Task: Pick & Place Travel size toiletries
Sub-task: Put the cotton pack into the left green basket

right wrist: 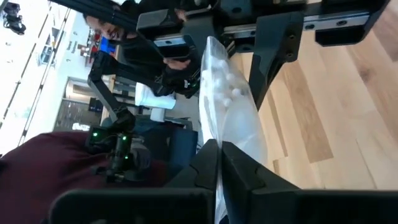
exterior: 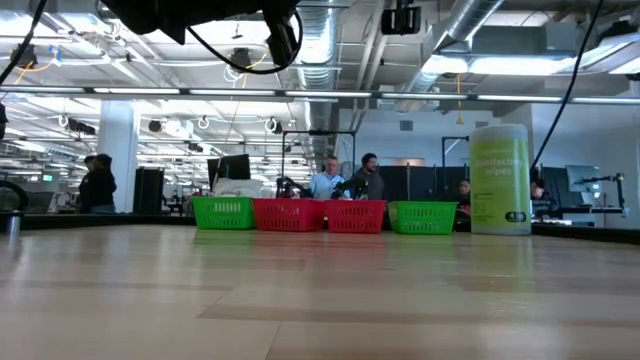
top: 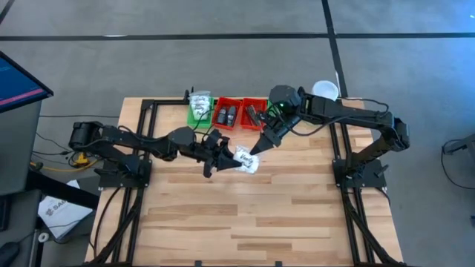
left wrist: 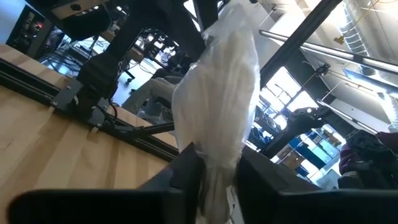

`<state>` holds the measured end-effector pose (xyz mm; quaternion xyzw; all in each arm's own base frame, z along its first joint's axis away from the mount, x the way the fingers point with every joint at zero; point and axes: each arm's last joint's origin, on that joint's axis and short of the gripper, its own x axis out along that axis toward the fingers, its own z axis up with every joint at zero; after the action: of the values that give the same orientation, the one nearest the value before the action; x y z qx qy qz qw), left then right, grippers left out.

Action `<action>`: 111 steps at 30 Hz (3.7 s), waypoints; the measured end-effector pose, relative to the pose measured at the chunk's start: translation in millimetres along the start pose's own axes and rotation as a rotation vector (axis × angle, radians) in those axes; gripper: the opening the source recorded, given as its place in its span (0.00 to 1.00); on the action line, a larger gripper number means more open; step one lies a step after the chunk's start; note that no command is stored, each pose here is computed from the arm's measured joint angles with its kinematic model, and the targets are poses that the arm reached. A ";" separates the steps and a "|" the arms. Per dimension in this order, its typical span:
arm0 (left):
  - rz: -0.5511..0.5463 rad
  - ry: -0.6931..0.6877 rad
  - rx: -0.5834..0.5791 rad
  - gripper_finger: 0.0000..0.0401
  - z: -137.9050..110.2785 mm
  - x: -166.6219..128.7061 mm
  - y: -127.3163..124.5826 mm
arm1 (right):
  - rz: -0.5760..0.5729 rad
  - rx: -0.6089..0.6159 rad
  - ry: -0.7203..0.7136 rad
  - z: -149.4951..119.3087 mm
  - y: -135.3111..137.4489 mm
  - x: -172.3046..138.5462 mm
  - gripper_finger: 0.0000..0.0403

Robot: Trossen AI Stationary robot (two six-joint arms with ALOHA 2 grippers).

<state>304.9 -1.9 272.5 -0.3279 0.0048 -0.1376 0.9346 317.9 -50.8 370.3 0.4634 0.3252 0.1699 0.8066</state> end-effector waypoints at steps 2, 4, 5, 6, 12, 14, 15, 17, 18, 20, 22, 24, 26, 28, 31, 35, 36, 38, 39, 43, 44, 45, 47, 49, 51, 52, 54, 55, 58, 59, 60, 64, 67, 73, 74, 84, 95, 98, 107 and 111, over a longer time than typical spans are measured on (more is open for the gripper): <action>0.005 -0.009 0.000 0.25 3.1 -2.1 0.5 | -0.005 -0.005 -0.008 1.0 -1.1 -1.3 0.01; 0.014 -0.031 -0.002 0.30 7.2 -4.1 1.2 | -0.016 -0.024 -0.019 2.4 -0.5 -3.4 0.01; 0.026 -0.035 -0.016 0.33 9.3 -6.1 1.9 | -0.023 -0.038 -0.030 3.8 1.0 -5.2 0.01; 0.032 -0.051 -0.017 0.36 11.9 -7.5 2.1 | -0.025 -0.057 -0.040 5.3 3.2 -7.1 0.00; 0.071 -0.129 -0.006 0.48 26.0 -16.8 -0.1 | -0.040 -0.141 -0.126 19.5 10.7 -26.9 0.00; 0.077 -0.155 0.000 0.51 31.6 -20.9 -0.9 | -0.047 -0.152 -0.158 25.1 10.4 -35.7 0.00; 0.079 -0.165 0.003 0.52 34.0 -22.6 -1.2 | -0.052 -0.154 -0.173 27.6 9.6 -40.1 0.00; 0.098 -0.172 0.004 0.54 38.2 -26.8 -0.1 | -0.063 -0.170 -0.205 32.7 8.4 -49.2 0.00; 0.110 -0.179 0.005 0.54 40.0 -28.5 0.9 | -0.069 -0.182 -0.222 35.4 8.1 -54.3 0.00; 0.147 -0.176 -0.001 0.55 42.4 -32.2 4.2 | -0.082 -0.206 -0.257 40.6 6.5 -64.7 0.00; 0.199 -0.171 -0.010 0.54 43.4 -35.1 9.7 | -0.097 -0.239 -0.293 45.5 3.1 -74.0 0.00; 0.255 -0.160 -0.018 0.53 43.6 -37.5 16.6 | -0.115 -0.273 -0.327 50.1 -1.6 -83.8 0.00; 0.311 -0.157 -0.028 0.52 43.8 -40.0 22.7 | -0.130 -0.303 -0.357 55.4 -8.0 -93.8 0.00; 0.372 -0.152 -0.044 0.51 43.2 -42.5 28.8 | -0.117 -0.317 -0.371 66.2 -19.1 -96.8 0.00; 0.437 -0.148 -0.068 0.49 42.5 -45.5 35.1 | -0.089 -0.247 -0.328 80.9 -45.6 -97.4 0.00; 0.523 -0.112 -0.132 0.47 38.7 -50.4 44.6 | -0.030 -0.272 -0.263 103.6 -64.1 -84.5 0.00; 0.540 -0.096 -0.146 0.46 36.8 -51.1 46.1 | -0.036 -0.270 -0.257 109.0 -69.9 -80.6 0.00; 0.582 -0.059 -0.195 0.44 31.7 -52.9 49.2 | -0.049 -0.267 -0.259 120.4 -80.1 -79.1 0.00; 0.603 -0.047 -0.218 0.43 29.5 -53.8 50.5 | -0.053 -0.286 -0.272 126.7 -81.0 -81.3 0.00; 0.675 0.007 -0.252 0.35 18.8 -54.7 48.8 | -0.085 -0.319 -0.290 149.1 -92.9 -88.4 0.00; 0.691 0.027 -0.258 0.32 16.0 -55.4 48.7 | -0.102 -0.311 -0.287 153.8 -98.8 -86.4 0.00; 0.708 0.043 -0.265 0.29 14.5 -57.3 47.7 | -0.124 -0.301 -0.282 157.2 -104.3 -84.6 0.00; 0.726 0.053 -0.266 0.22 13.5 -59.8 44.6 | -0.152 -0.320 -0.282 164.0 -107.8 -82.3 0.00; 0.773 0.077 -0.268 0.13 11.3 -65.6 41.6 | -0.170 -0.335 -0.275 167.0 -107.1 -82.6 0.00; 0.811 0.074 -0.257 0.04 11.9 -71.9 36.8 | -0.208 -0.342 -0.269 169.6 -112.5 -80.5 0.00; 0.839 0.070 -0.250 0.02 12.6 -76.7 33.3 | -0.224 -0.339 -0.259 170.1 -117.0 -77.9 0.00; 0.887 0.045 -0.222 0.02 15.6 -86.1 25.6 | -0.245 -0.341 -0.247 172.5 -124.1 -70.8 0.00; 0.913 0.028 -0.198 0.01 17.1 -91.3 21.0 | -0.244 -0.346 -0.242 173.2 -124.5 -67.7 0.00; 0.938 -0.063 -0.117 0.00 23.5 -105.9 5.4 | -0.234 -0.362 -0.232 177.0 -125.7 -57.1 0.00; 0.934 -0.098 -0.103 0.00 25.8 -110.6 0.1 | -0.238 -0.357 -0.223 178.6 -128.7 -51.7 0.00; 0.933 -0.126 -0.097 0.00 27.1 -116.2 -3.9 | -0.251 -0.352 -0.216 180.4 -132.3 -45.7 0.00; 0.900 -0.191 -0.089 0.00 28.5 -133.8 -14.1 | -0.270 -0.351 -0.199 191.1 -140.2 -23.0 0.00; 0.879 -0.214 -0.088 0.00 25.4 -144.0 -17.4 | -0.252 -0.341 -0.218 193.9 -145.3 -7.2 0.00; 0.867 -0.214 -0.094 0.00 14.2 -156.6 -16.3 | -0.294 -0.255 -0.181 193.8 -175.6 14.0 0.00; 0.863 -0.217 -0.094 0.00 12.9 -158.0 -16.1 | -0.303 -0.246 -0.176 193.0 -176.5 13.8 0.00; 0.895 -0.176 -0.126 0.00 1.7 -162.4 2.3 | -0.332 -0.253 -0.069 172.0 -134.0 0.7 0.00; 0.607 -0.032 0.114 0.02 33.4 -136.7 17.7 | -0.405 -0.276 0.276 110.1 -69.7 6.9 0.00; 0.562 0.034 0.176 0.06 48.7 -115.9 21.4 | -0.411 -0.285 0.331 101.0 -62.1 11.0 0.00; 0.424 0.183 0.361 0.36 79.2 -50.1 31.9 | -0.472 -0.365 0.402 90.5 -54.0 26.1 0.00; 0.373 0.259 0.335 0.48 67.9 -31.7 40.5 | -0.504 -0.375 0.403 90.3 -54.1 26.9 0.00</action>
<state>291.4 78.1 298.3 -0.1420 0.1615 -0.0030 0.9766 397.7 -120.5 346.4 0.1701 0.5447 0.1104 0.8138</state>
